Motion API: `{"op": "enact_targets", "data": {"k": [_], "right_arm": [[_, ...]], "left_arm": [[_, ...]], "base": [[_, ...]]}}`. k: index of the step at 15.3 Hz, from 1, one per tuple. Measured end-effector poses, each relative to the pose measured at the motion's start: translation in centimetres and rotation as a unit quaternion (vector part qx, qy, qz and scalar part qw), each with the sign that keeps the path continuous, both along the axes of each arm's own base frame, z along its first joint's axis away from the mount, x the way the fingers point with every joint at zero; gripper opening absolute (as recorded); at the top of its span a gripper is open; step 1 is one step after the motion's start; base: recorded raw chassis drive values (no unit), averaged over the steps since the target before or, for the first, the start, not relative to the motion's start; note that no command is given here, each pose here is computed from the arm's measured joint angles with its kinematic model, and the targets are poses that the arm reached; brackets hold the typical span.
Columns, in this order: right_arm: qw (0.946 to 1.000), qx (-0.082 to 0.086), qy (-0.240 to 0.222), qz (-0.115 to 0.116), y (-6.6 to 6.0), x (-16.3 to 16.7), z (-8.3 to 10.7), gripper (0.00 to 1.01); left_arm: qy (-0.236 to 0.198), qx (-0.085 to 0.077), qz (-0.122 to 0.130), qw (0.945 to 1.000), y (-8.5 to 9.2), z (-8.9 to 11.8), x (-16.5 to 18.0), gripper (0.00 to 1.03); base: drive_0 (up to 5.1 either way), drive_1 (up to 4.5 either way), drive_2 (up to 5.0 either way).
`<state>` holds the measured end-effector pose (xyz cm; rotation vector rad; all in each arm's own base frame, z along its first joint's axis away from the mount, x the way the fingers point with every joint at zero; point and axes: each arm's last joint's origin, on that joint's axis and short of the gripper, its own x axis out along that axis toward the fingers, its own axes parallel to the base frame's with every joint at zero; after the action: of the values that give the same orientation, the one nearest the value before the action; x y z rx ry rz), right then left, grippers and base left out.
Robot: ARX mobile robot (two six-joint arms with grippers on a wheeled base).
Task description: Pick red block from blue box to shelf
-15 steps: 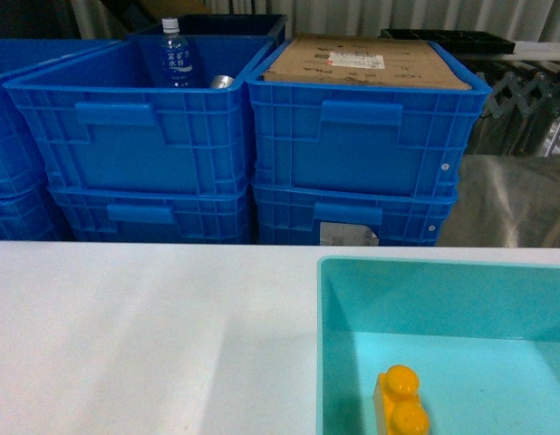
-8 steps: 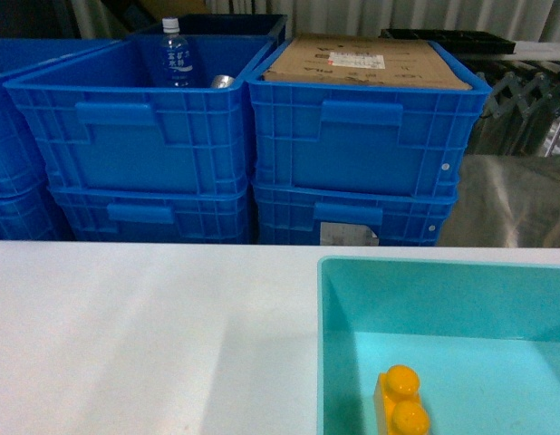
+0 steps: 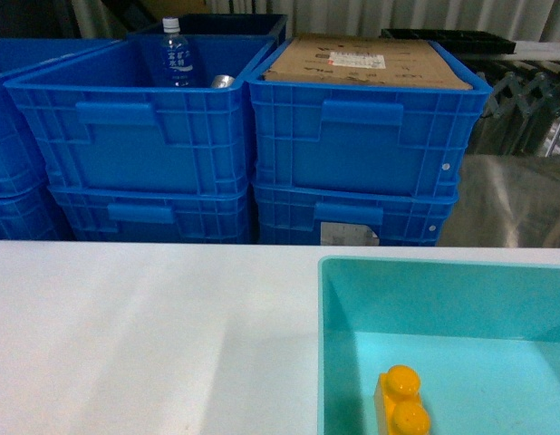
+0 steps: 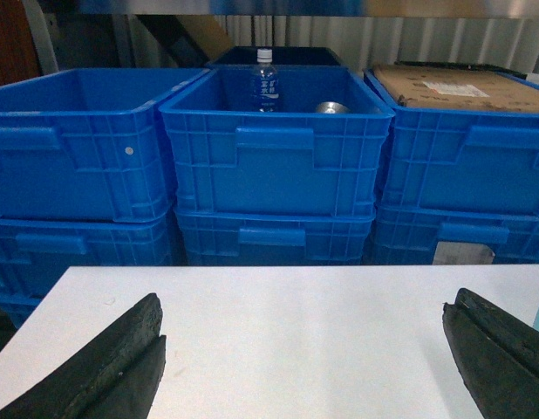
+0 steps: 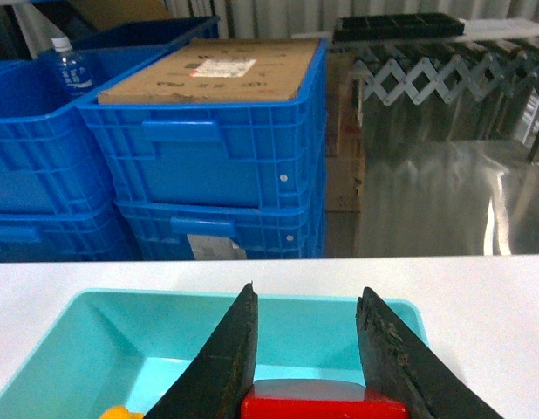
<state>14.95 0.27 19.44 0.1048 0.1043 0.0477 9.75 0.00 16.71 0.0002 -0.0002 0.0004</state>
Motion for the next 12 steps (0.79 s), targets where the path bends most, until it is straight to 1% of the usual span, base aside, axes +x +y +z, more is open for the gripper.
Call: {"op": "enact_targets", "data": {"k": [1, 3, 4, 6, 9, 10, 12], "right_arm": [[0.9999, 0.000, -0.012, 0.008, -0.2, -0.3, -0.2, 0.28], [1.0000, -0.003, -0.007, 0.006, -0.7, -0.6, -0.6, 0.28], [0.9999, -0.004, -0.005, 0.008, -0.7, -0.7, -0.7, 0.28], [0.9999, -0.006, -0.005, 0.014, -0.5, -1.0, -0.7, 0.28], [0.9999, -0.007, 0.001, 0.015, 0.0, -1.1, -1.0, 0.28], [0.9997, -0.008, 0.004, 0.021, 0.3, -1.1, -1.1, 0.28], [0.9997, -0.008, 0.003, 0.021, 0.5, -1.3, -1.0, 0.28]], "left_arm": [[0.000, 0.000, 0.000, 1.0000, 0.0, 0.0, 0.0, 0.98], [0.000, 0.000, 0.000, 1.0000, 0.0, 0.0, 0.0, 0.98], [0.000, 0.000, 0.000, 1.0000, 0.0, 0.0, 0.0, 0.98], [0.000, 0.000, 0.000, 1.0000, 0.0, 0.0, 0.0, 0.98], [0.000, 0.000, 0.000, 1.0000, 0.0, 0.0, 0.0, 0.98], [0.000, 0.000, 0.000, 1.0000, 0.0, 0.0, 0.0, 0.98], [0.000, 0.000, 0.000, 1.0000, 0.0, 0.0, 0.0, 0.98]], "base": [[0.0, 0.00, 0.0], [0.0, 0.00, 0.0], [0.0, 0.00, 0.0], [0.0, 0.00, 0.0], [0.0, 0.00, 0.0], [0.0, 0.00, 0.0], [0.0, 0.00, 0.0]]}}
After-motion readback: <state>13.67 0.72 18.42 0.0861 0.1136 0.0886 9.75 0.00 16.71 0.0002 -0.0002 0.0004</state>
